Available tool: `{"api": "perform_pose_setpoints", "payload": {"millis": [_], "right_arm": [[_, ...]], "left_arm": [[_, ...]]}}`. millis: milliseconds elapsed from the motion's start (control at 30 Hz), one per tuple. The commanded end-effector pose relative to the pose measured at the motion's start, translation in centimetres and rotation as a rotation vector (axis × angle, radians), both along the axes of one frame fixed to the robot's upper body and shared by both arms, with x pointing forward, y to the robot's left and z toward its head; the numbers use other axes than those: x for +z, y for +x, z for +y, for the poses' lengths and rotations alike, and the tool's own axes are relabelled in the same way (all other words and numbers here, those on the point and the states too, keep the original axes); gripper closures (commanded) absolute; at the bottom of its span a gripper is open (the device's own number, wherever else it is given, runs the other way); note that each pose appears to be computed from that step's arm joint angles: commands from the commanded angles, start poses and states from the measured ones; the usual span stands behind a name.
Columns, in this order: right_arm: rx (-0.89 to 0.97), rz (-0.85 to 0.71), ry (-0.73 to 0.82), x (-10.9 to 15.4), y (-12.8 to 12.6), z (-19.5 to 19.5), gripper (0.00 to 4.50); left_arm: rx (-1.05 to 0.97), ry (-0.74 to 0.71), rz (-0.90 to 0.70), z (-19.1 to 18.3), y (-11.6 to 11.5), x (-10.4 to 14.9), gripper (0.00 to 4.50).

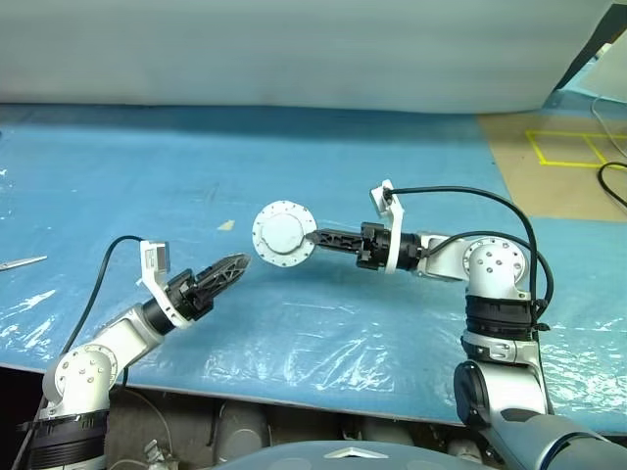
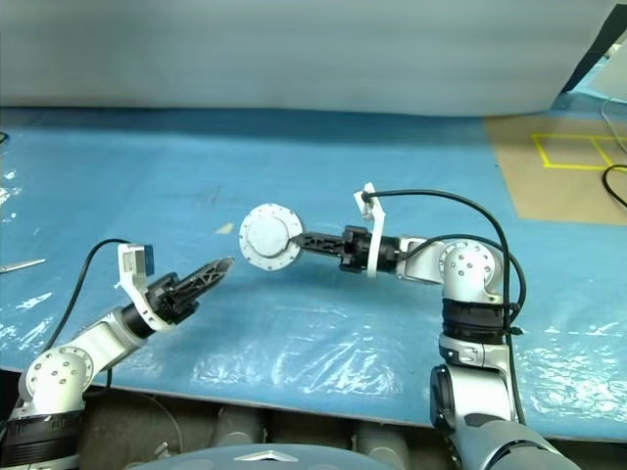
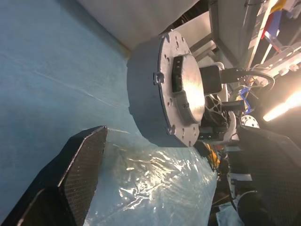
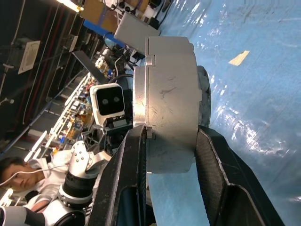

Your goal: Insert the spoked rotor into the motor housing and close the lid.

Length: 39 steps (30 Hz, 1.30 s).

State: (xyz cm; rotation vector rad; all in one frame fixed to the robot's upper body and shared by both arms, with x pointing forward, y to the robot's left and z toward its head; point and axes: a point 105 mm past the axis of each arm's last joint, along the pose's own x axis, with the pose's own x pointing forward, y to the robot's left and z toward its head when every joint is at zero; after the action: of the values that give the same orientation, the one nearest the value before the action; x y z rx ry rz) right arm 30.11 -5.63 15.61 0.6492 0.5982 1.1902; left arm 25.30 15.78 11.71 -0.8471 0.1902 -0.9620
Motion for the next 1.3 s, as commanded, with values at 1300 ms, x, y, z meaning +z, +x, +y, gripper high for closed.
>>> {"api": "perform_pose_setpoints", "payload": {"millis": [1300], "right_arm": [[0.078,0.02,0.115,2.2,-0.4,1.1,3.4]], "left_arm": [[-0.087,-0.217,-0.073,-6.6,4.2,3.5,1.81]]}}
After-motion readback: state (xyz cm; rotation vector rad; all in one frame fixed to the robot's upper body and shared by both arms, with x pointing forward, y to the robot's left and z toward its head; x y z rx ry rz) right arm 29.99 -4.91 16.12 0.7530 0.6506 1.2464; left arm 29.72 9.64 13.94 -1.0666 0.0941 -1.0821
